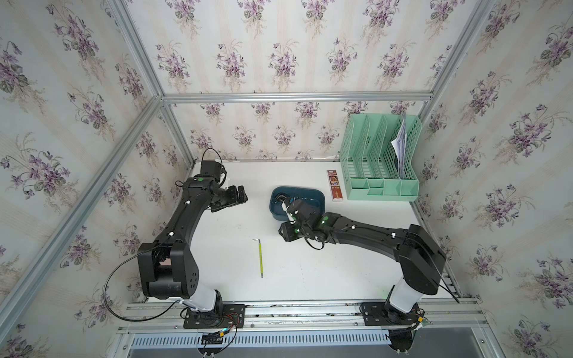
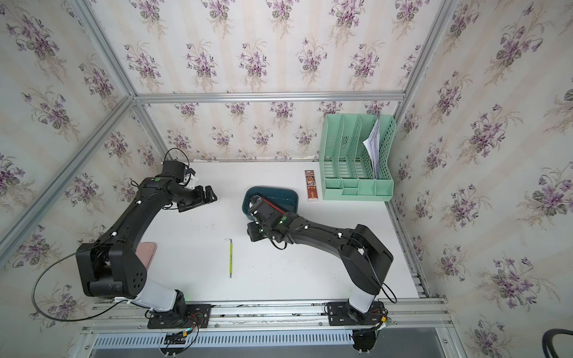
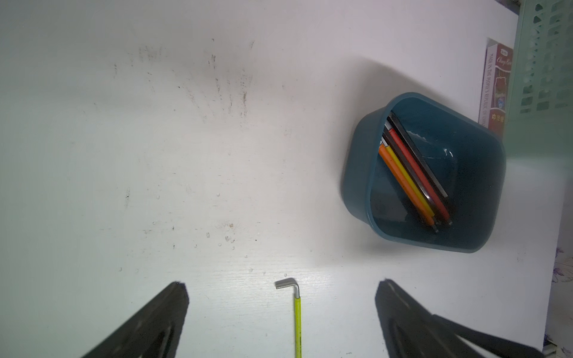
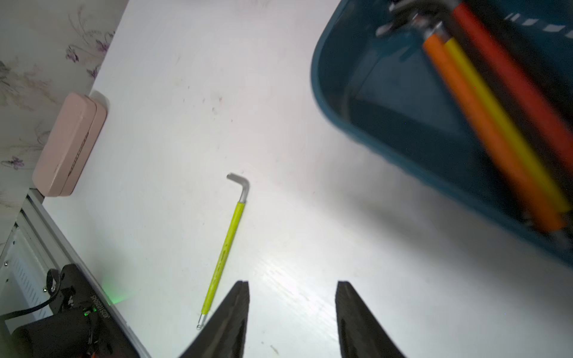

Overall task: Put the hex key on the desktop into the storage box
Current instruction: Pick up the Allen key from the center of the board.

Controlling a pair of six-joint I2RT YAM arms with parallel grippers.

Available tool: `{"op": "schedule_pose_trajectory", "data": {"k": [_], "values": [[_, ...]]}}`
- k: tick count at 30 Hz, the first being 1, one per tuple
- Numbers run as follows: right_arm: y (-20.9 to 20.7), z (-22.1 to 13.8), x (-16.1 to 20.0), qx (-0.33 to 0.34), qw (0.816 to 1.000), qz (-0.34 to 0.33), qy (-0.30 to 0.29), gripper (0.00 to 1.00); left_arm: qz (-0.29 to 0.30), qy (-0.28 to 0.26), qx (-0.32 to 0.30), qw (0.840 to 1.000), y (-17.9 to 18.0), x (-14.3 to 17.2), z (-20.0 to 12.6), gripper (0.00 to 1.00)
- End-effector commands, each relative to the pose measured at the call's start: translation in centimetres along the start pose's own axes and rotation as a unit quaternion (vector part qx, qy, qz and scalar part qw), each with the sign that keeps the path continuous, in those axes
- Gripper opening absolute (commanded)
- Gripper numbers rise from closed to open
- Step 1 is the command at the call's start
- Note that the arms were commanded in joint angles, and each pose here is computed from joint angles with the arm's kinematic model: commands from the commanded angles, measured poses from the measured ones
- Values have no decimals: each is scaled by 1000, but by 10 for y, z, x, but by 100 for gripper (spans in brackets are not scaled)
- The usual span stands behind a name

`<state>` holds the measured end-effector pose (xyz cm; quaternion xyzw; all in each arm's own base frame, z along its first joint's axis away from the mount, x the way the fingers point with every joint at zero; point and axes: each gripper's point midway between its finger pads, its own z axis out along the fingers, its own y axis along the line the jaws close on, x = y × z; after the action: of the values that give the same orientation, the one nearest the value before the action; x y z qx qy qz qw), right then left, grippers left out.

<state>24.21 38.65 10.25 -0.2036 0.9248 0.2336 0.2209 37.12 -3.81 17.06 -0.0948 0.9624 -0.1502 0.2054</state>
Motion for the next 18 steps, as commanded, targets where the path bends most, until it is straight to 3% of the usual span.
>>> {"op": "schedule_pose_trajectory", "data": {"k": [1,8,18], "values": [[7,17,31,45,998,35,32,50,2,-6,10,1000,-3,-1,-5,99],[50,43,70,64,994,9,86,49,-2,-34,15,999,-2,-4,-19,99],[66,81,79,113,989,-17,97,50,-11,-42,28,999,-2,-7,-25,99]]}}
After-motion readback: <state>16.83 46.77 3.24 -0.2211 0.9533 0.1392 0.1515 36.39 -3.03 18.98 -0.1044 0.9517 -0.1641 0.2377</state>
